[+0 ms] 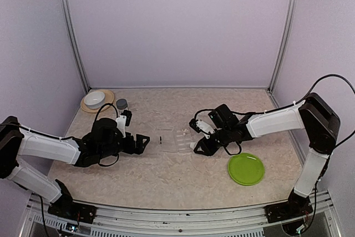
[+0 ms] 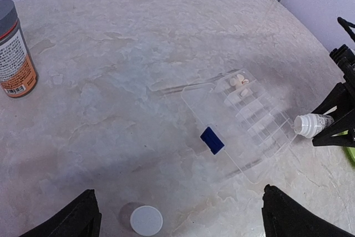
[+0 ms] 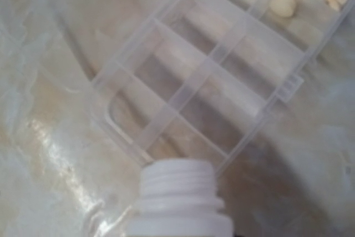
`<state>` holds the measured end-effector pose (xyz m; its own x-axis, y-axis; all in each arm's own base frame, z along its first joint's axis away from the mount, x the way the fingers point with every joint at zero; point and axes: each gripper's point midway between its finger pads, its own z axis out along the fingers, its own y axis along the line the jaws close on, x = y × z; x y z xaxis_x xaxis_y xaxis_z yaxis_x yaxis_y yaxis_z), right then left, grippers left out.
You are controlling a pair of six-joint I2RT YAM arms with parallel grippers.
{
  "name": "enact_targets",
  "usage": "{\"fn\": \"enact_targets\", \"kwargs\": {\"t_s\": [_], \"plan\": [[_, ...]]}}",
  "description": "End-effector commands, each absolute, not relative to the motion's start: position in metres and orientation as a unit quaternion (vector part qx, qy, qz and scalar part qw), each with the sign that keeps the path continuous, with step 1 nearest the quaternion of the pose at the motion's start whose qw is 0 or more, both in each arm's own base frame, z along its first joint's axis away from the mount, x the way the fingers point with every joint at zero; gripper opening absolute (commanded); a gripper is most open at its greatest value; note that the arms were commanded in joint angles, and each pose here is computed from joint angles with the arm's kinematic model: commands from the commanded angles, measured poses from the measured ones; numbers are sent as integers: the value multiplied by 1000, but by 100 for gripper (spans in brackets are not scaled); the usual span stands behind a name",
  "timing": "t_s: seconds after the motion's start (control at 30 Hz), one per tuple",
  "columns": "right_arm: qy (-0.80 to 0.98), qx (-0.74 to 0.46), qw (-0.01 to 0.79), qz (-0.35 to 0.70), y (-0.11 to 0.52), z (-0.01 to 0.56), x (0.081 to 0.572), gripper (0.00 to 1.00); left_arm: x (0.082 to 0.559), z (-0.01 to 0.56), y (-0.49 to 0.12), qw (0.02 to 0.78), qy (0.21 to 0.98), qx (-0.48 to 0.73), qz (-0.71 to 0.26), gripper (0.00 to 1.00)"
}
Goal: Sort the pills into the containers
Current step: Pour the pill into the pill bottle.
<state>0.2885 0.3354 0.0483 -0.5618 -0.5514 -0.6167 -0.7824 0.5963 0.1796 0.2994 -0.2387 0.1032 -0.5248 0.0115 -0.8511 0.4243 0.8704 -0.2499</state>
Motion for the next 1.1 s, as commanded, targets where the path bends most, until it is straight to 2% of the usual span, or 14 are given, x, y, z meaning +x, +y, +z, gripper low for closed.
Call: {"fn": "enact_targets", "kwargs": {"t_s": [0.0, 1.07], "plan": [[856, -398, 249, 215, 339, 45, 287, 0, 301, 108, -238, 478, 839, 127, -227, 99], [840, -402, 276, 239, 345, 60, 287, 0, 302, 107, -239, 477, 840, 127, -226, 99]]}}
